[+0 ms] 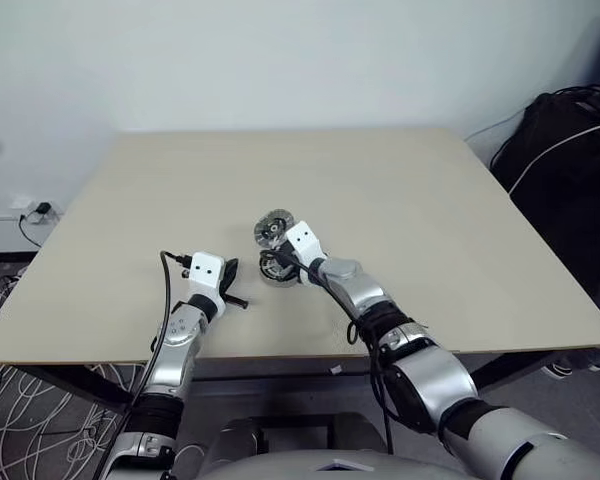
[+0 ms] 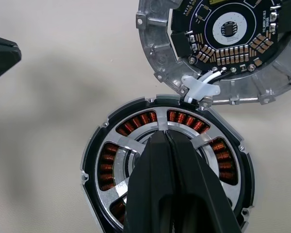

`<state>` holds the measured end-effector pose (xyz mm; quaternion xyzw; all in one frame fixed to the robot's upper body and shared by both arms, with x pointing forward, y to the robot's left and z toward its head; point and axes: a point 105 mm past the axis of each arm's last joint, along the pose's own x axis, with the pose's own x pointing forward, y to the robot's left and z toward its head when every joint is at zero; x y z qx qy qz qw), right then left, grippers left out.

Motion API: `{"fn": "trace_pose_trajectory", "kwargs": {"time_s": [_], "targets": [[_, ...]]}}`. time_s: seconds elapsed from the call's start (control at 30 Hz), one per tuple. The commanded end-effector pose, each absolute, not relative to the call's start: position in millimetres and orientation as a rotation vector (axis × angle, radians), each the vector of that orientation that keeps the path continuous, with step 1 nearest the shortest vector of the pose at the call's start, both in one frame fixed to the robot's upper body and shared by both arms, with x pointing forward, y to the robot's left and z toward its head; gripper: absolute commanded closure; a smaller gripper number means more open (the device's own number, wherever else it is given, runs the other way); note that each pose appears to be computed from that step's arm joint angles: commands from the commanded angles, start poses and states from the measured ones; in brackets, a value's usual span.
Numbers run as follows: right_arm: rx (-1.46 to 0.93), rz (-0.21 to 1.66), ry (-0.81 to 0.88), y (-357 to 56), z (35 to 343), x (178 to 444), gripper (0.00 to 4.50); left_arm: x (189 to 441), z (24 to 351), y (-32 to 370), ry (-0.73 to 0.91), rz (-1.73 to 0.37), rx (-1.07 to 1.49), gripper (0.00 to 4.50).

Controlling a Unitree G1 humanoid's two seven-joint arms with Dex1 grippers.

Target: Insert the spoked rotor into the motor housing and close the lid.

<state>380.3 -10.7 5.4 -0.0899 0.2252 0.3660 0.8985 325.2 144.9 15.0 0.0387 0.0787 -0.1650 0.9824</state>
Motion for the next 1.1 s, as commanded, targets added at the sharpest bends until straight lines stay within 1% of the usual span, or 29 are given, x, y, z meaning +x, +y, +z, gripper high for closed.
{"fn": "trace_pose_trajectory", "kwargs": {"time_s": [0.03, 0.2, 0.37, 0.47, 0.57, 0.67, 0.7, 0.8, 0.87, 0.93, 1.1], "targets": [[-0.203, 0.761, 0.488, -12, 2, 380, 4.47, 329, 31, 145, 0.097, -0.323, 0.077, 4.50], [-0.188, 0.762, 0.450, -13, 11, 383, 4.47, 330, 30, 144, 0.100, -0.327, 0.077, 4.50], [-0.229, 0.834, 0.350, -12, 39, 387, 4.47, 331, 28, 144, 0.102, -0.331, 0.076, 4.50], [-0.300, 0.913, 0.297, -12, 55, 380, 4.47, 331, 27, 143, 0.103, -0.333, 0.074, 4.50], [-0.359, 0.985, 0.279, -13, 62, 370, 4.47, 331, 26, 143, 0.103, -0.333, 0.072, 4.50], [-0.458, 1.073, 0.291, -16, 60, 357, 3.87, 332, 25, 142, 0.103, -0.335, 0.070, 4.50], [-0.481, 1.087, 0.300, -17, 59, 354, 3.60, 332, 25, 142, 0.102, -0.336, 0.070, 4.50], [-0.538, 1.119, 0.316, -19, 53, 350, 2.71, 333, 25, 141, 0.101, -0.337, 0.067, 4.50], [-0.568, 1.132, 0.323, -19, 51, 348, 2.01, 333, 24, 141, 0.100, -0.337, 0.066, 4.50], [-0.600, 1.148, 0.326, -19, 50, 347, 1.40, 333, 24, 140, 0.100, -0.336, 0.065, 4.50], [-0.714, 1.218, 0.343, -21, 48, 345, 1.40, 333, 23, 140, 0.100, -0.332, 0.061, 4.50]]}}
